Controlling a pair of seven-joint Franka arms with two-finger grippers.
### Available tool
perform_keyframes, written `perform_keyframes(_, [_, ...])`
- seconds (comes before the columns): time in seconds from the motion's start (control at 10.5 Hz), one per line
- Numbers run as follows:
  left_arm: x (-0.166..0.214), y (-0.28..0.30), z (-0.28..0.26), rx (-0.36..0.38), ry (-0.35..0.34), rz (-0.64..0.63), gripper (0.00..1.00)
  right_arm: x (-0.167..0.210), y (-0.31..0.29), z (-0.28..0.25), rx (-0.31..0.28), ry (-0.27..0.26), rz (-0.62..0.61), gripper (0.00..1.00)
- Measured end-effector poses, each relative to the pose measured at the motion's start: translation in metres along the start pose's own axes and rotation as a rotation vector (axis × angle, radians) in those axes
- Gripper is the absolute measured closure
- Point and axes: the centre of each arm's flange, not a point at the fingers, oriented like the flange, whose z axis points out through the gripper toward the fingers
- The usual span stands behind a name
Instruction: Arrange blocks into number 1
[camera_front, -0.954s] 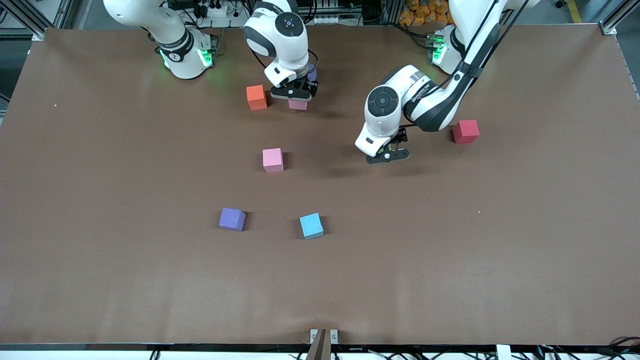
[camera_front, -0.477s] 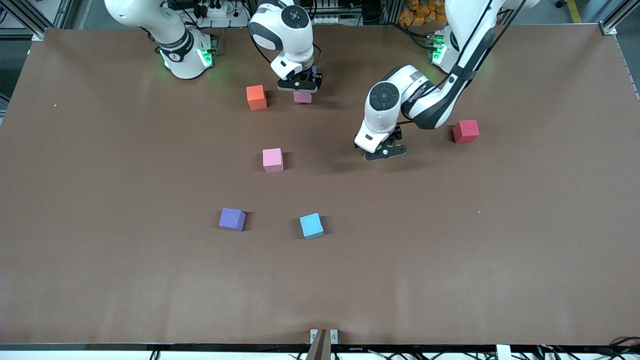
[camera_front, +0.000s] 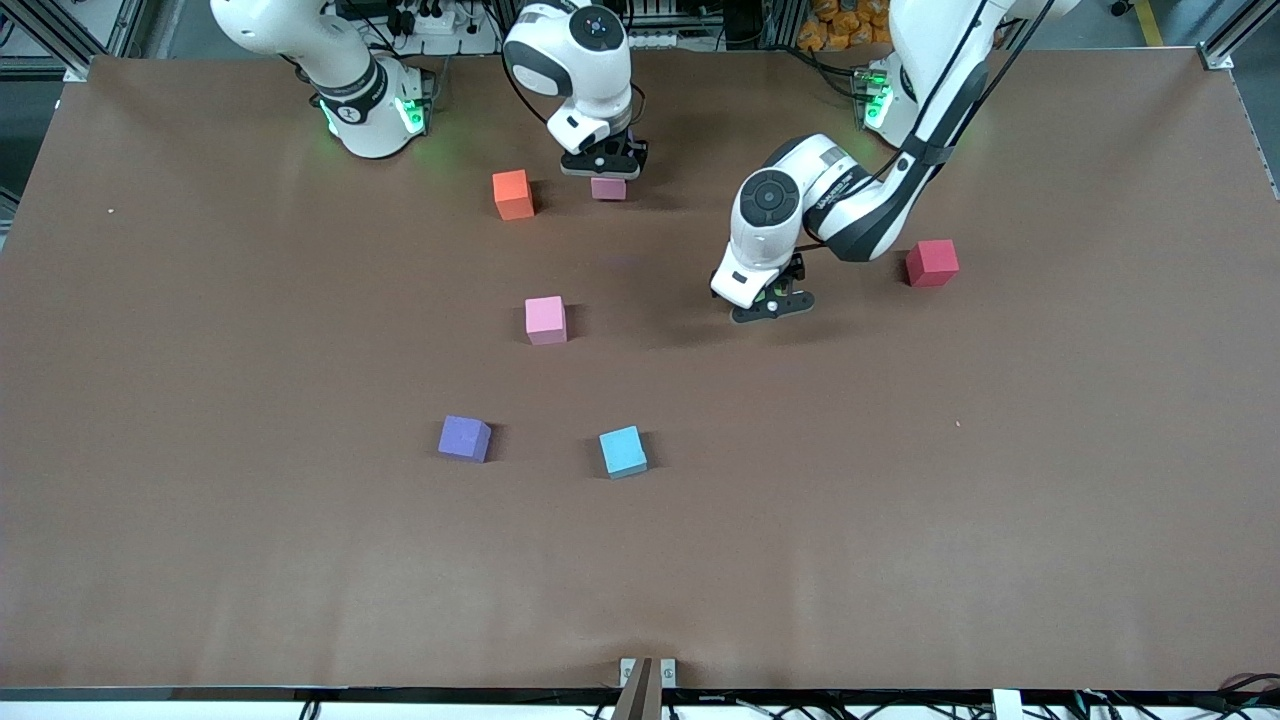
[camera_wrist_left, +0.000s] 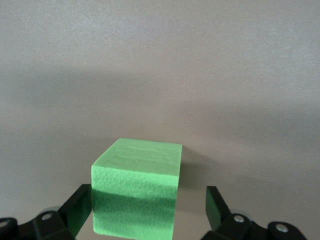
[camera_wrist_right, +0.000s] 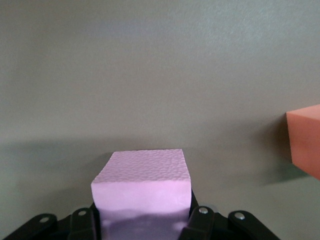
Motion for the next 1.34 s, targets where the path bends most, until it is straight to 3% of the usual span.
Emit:
perform_keyframes(0.38, [0.001, -0.001, 0.011, 0.01, -0.019, -0.003, 0.0, -0.011, -0.001, 0.013, -0.027, 0.02, -0.005, 0.4])
perform_keyframes(0.48, [0.001, -0.001, 0.012, 0.009, -0.019, -0.004, 0.02, -0.01, -0.001, 0.013, -0.028, 0.021, -0.001, 0.31])
perform_keyframes(0.67, [0.004, -0.003, 0.011, 0.008, -0.019, -0.011, 0.29, -0.007, 0.0, 0.012, -0.026, 0.022, 0.01, 0.05])
perform_keyframes(0.76, [0.006, -0.003, 0.01, 0.004, -0.017, -0.012, 0.38, -0.002, 0.0, 0.011, -0.022, 0.024, 0.021, 0.0])
perform_keyframes(0.86, [0.007, -0.003, 0.01, 0.004, -0.017, -0.014, 0.38, 0.007, 0.0, 0.004, -0.01, 0.027, 0.042, 0.0])
perform_keyframes(1.05, [0.006, -0.001, 0.008, -0.001, -0.013, -0.023, 0.38, 0.045, 0.007, -0.027, 0.013, 0.039, 0.095, 0.0])
perform_keyframes(1.34, [-0.01, 0.033, -0.015, -0.043, 0.021, -0.039, 0.38, 0.142, 0.062, -0.074, 0.023, 0.051, 0.098, 0.0])
